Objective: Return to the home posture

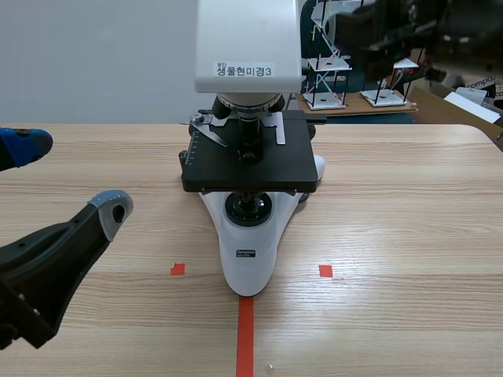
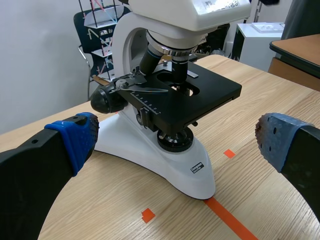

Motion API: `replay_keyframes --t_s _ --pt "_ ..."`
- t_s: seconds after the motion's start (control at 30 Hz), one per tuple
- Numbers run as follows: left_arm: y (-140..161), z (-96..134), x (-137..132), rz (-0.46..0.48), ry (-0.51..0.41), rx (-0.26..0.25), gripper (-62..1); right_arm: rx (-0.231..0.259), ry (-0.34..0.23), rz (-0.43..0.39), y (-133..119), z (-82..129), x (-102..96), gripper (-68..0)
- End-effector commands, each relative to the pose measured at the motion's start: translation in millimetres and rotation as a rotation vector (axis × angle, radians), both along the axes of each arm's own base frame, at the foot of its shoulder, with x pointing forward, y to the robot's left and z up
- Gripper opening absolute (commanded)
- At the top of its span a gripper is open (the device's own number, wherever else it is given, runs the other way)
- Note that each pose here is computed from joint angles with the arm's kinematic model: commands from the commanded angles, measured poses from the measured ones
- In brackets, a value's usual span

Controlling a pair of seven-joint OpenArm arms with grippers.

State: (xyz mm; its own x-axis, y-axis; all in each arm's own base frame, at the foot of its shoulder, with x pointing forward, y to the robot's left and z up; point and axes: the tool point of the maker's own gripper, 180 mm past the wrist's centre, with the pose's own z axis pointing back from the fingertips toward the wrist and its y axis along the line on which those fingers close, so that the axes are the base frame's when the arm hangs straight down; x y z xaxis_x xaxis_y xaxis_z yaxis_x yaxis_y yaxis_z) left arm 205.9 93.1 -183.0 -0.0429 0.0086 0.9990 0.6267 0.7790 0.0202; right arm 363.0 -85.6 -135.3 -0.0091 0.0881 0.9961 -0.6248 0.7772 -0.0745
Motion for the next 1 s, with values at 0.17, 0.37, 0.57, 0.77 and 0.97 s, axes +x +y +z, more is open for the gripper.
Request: replay_keyframes --t_s 0.17,0.37,0.57,0.77,0.97 --pt "-2 8 -1 -0.006 -0.020 -0.026 1.4 -0.143 -0.147 -0.007 -13 13 -44.3 -21.6" --pt "-2 8 -1 -0.006 -0.020 -0.026 1.4 -0.162 -0.158 0.014 -12 -8 -89.0 -14.8" --pt "-2 7 -1 -0.006 -0.019 -0.025 1.4 -0.135 -0.158 0.031 -15 -25 -125.8 -8.3" --pt "-2 8 -1 -0.006 -0.020 -0.026 1.4 -0.064 -0.246 0.028 -25 -12 -153.0 -8.2" --pt "-2 8 -1 -0.006 -0.020 -0.026 1.4 -0.115 -0.247 0.045 -26 -19 -161.2 -8.1"
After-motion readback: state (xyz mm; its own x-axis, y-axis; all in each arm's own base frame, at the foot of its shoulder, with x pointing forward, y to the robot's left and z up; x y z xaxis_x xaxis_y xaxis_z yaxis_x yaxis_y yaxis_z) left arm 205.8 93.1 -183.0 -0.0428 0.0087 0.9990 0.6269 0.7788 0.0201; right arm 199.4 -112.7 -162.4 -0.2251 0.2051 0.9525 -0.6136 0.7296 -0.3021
